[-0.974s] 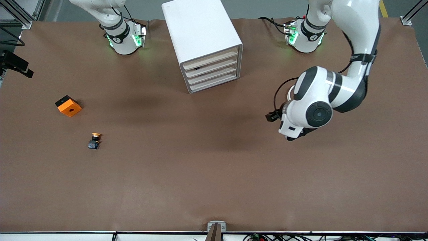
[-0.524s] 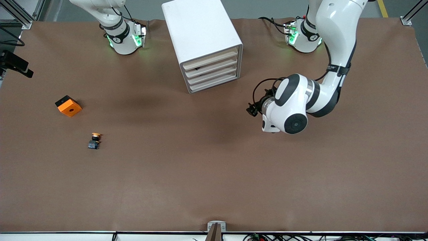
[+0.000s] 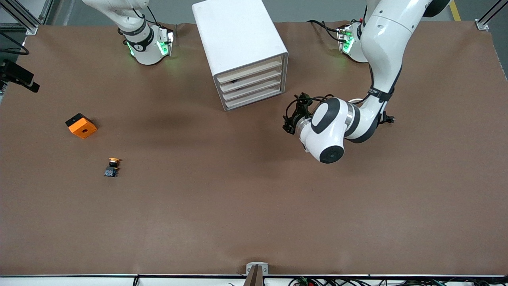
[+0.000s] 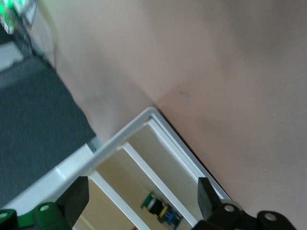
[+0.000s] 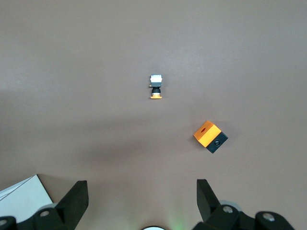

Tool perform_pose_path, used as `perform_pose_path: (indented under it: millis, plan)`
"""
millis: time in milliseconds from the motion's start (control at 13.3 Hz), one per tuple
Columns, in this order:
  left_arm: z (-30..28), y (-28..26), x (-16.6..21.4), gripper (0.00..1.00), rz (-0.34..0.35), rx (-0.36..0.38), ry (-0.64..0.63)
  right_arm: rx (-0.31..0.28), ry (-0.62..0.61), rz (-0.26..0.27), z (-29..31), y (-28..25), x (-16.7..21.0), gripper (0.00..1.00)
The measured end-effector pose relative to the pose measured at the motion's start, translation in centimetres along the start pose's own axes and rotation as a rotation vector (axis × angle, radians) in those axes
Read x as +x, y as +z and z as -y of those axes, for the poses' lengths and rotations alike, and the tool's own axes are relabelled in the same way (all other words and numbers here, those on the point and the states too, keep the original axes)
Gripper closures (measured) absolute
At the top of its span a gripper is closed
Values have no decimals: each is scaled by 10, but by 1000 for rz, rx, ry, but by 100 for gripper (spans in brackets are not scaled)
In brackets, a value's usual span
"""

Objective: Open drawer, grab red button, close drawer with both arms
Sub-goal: 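Move the left gripper to the white cabinet's drawer handle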

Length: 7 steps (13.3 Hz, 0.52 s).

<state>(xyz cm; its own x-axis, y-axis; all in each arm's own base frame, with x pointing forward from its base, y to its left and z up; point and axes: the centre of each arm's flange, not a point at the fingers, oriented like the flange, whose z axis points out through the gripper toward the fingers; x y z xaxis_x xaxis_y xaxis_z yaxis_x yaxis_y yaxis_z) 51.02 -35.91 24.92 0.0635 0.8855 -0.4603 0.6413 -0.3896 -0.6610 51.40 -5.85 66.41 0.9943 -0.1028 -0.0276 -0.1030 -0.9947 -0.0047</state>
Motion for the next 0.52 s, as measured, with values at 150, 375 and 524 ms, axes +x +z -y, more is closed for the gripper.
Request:
perform_pose_path:
  millis: [150,375,524]
  plan:
    - [-6,6,0,0,33,17,-128,0,-21,-7,0,-1,1,0]
    - [-16,23,0,0,41,56,-272,-1,-32,-10,-1,-1,1,0]
    - [-22,28,-1,0,59,72,-318,-1,-34,-10,-1,-1,1,0]
